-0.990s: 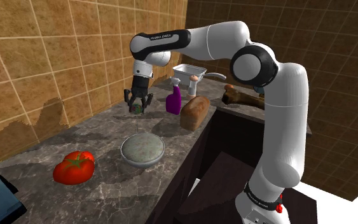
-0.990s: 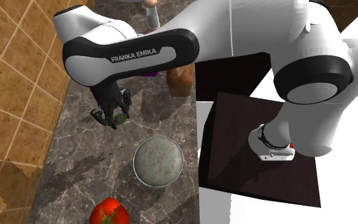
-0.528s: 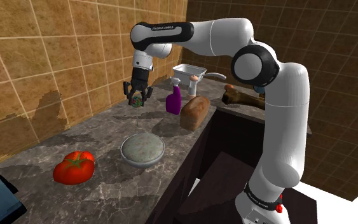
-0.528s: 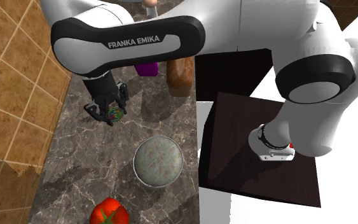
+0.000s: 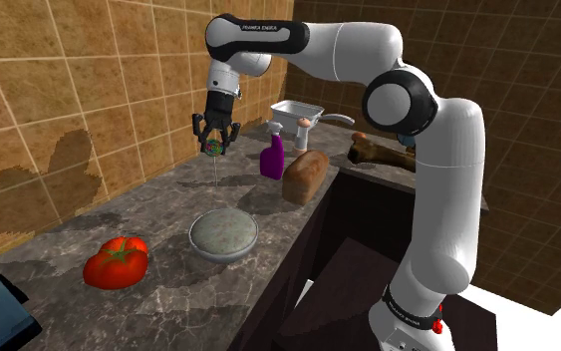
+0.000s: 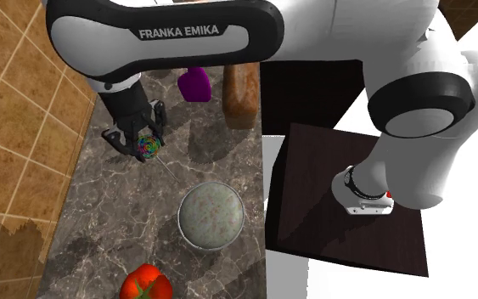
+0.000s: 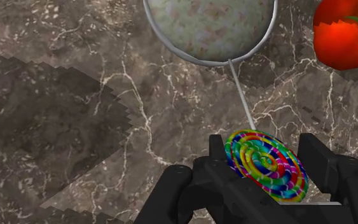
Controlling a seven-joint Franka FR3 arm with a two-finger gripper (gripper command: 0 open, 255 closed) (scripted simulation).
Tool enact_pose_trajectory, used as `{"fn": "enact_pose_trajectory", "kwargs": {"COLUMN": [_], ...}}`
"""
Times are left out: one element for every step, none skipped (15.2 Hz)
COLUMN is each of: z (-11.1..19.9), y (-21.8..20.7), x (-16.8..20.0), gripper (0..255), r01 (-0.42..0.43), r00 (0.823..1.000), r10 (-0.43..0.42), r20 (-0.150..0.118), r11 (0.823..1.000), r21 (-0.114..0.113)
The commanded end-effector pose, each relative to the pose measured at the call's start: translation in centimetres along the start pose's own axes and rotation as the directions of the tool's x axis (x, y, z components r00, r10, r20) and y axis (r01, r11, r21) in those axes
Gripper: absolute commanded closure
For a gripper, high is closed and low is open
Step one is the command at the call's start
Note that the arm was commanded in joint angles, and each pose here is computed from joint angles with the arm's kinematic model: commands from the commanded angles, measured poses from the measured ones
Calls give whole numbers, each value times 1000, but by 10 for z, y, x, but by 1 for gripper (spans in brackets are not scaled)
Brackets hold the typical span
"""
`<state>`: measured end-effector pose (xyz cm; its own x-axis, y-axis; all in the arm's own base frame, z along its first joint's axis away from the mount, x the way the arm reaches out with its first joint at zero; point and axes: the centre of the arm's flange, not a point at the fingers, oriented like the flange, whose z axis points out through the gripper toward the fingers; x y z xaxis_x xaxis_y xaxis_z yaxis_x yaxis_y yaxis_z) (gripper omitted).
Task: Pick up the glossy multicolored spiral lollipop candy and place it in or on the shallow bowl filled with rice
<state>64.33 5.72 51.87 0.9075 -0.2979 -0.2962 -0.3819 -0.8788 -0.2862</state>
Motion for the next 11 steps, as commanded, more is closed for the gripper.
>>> {"fn": "enact_pose_trajectory", "kwargs": {"z": [-10, -15, -19, -24, -29, -34, -39, -43, -48, -53, -54], "y": [-3, -5, -6, -8, -9, -11, -12, -14, -16, -17, -17], "x": [-3, -5, -6, -8, -9, -11, -13, -14, -16, -17, -18], "gripper": [255, 255, 255, 255, 255, 255, 255, 255, 255, 255, 255], "r01": [0, 0, 0, 0, 0, 0, 0, 0, 0, 0, 0], "r00": [1000, 1000, 1000, 1000, 1000, 1000, 1000, 1000, 1000, 1000, 1000], "r10": [0, 0, 0, 0, 0, 0, 0, 0, 0, 0, 0], "r20": [0, 0, 0, 0, 0, 0, 0, 0, 0, 0, 0], "r11": [1000, 1000, 1000, 1000, 1000, 1000, 1000, 1000, 1000, 1000, 1000], "r21": [0, 0, 0, 0, 0, 0, 0, 0, 0, 0, 0]}}
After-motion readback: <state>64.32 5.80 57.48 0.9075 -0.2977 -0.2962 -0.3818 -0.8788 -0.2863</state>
